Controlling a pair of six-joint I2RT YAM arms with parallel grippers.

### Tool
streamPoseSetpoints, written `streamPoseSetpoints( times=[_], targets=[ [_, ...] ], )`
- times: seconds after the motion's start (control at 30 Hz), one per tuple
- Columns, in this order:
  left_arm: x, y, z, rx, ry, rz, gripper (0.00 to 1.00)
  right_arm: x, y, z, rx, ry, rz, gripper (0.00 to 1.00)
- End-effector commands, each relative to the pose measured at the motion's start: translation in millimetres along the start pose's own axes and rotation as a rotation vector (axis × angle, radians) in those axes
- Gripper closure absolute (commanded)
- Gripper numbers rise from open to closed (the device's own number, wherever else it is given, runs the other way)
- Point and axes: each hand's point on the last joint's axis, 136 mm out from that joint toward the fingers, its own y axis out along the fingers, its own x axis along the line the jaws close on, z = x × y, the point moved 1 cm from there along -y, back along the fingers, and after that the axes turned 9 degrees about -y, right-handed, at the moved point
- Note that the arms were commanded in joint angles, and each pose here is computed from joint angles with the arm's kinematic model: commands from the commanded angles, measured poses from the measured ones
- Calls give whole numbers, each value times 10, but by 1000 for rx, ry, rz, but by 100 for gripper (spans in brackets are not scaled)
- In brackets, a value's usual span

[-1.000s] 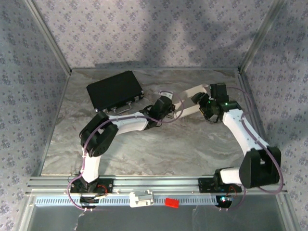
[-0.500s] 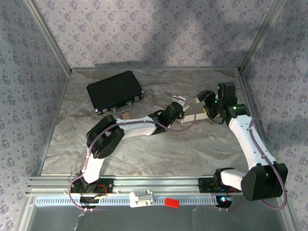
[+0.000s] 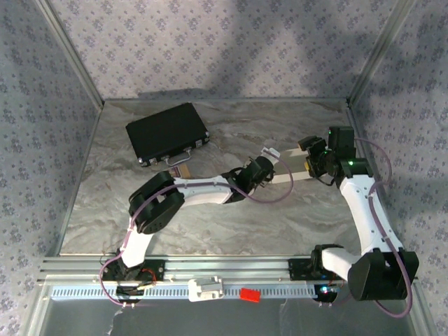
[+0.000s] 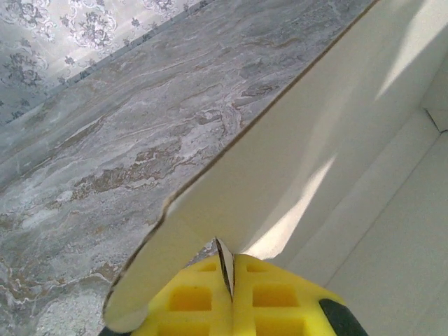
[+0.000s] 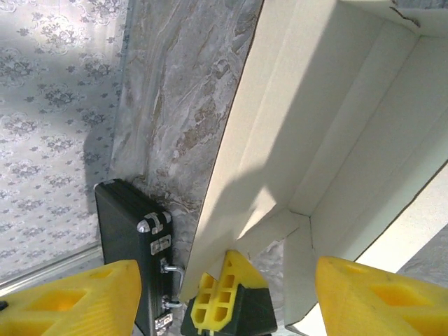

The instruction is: Fold the paper box

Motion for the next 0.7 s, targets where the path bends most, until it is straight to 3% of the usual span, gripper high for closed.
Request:
streamPoseSetpoints(
  times=[0.0, 0.07, 0.3, 0.57, 0.67],
  targets=[
    [-12, 26, 407, 90, 136, -25, 100, -6, 54, -72, -3, 75, -15, 32],
    [-11, 23, 422, 89, 151, -32, 100, 1, 116, -116, 2, 111, -22, 33],
    [-1, 23, 420, 87, 156, -41, 100, 87, 403, -198, 61, 139, 2, 50],
    [-19, 26, 399, 82, 172, -40, 100, 116, 548, -214, 68, 139, 7, 55],
    [-14, 29, 401, 84, 174, -44, 100, 91, 569, -172, 90, 138, 18, 65]
  ],
)
